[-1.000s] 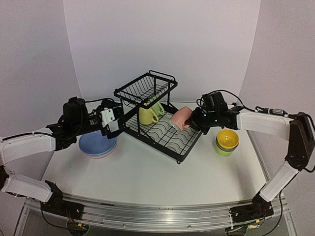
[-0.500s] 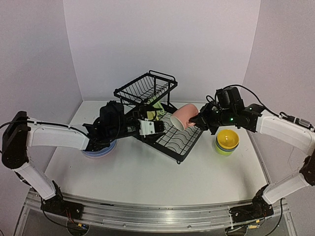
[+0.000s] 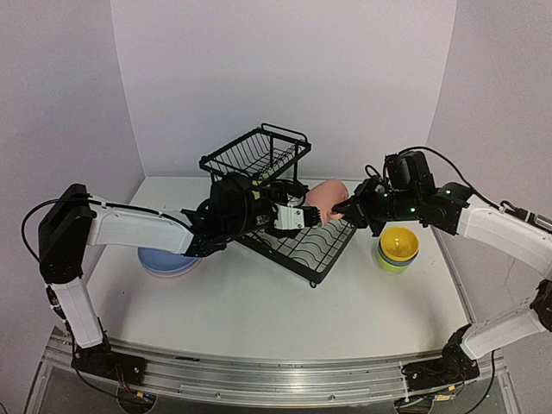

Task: Unload the mixed dishes from the dish rack
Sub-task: Pick up the cup from the dish rack.

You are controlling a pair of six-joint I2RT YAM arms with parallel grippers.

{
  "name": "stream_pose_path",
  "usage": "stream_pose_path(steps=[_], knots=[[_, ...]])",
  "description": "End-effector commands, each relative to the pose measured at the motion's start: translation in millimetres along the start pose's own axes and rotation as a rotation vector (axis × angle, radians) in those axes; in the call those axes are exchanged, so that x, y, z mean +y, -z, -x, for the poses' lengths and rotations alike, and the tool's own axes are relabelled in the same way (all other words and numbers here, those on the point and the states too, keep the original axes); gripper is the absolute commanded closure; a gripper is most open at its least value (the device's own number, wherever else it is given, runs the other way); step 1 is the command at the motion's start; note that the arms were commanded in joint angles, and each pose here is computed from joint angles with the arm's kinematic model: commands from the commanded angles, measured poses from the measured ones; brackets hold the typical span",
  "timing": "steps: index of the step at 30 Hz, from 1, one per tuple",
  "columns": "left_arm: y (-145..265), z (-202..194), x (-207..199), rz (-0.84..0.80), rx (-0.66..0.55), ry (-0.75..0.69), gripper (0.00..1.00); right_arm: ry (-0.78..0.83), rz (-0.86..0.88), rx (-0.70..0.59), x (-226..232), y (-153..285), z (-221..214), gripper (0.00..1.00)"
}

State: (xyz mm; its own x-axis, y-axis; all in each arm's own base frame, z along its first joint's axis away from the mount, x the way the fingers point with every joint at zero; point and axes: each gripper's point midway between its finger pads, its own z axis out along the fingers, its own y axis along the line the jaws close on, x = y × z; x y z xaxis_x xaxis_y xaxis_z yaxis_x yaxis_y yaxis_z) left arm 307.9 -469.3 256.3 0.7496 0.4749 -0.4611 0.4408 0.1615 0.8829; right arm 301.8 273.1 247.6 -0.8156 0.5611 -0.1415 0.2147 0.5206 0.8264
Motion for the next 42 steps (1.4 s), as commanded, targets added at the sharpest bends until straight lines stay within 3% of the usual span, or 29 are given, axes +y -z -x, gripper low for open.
stream_pose_path(steps=[1,7,11,17,26,28,33,42], knots=[[-10.3,6.1,45.8,0.163,0.011,-0.053,0.31,-0.004,0.153,-0.025,43.0,20.8,4.3,1.00],[-13.3,11.8,54.4,0.204,-0.015,-0.083,0.40,-0.024,0.156,-0.022,39.4,19.1,3.3,1.00],[-20.7,12.7,62.0,0.230,-0.018,-0.087,0.52,-0.037,0.165,-0.018,40.0,18.1,2.8,1.00],[-16.2,19.0,53.5,0.203,-0.056,-0.119,0.97,-0.042,0.163,-0.012,37.1,15.9,1.5,1.00],[2.4,22.1,37.7,0.057,-0.040,-0.084,1.00,-0.040,0.103,0.000,18.1,6.1,-2.0,1.00],[6.4,23.9,32.6,0.019,-0.037,-0.057,1.00,-0.043,0.085,0.017,13.0,0.7,-4.5,0.92],[13.6,18.0,17.9,-0.064,0.009,0.009,1.00,-0.035,0.054,0.051,2.9,-6.5,-10.5,0.57],[48.0,-0.5,-18.6,-0.302,0.178,0.195,1.00,0.038,-0.074,0.036,-21.0,1.6,-6.6,0.29]])
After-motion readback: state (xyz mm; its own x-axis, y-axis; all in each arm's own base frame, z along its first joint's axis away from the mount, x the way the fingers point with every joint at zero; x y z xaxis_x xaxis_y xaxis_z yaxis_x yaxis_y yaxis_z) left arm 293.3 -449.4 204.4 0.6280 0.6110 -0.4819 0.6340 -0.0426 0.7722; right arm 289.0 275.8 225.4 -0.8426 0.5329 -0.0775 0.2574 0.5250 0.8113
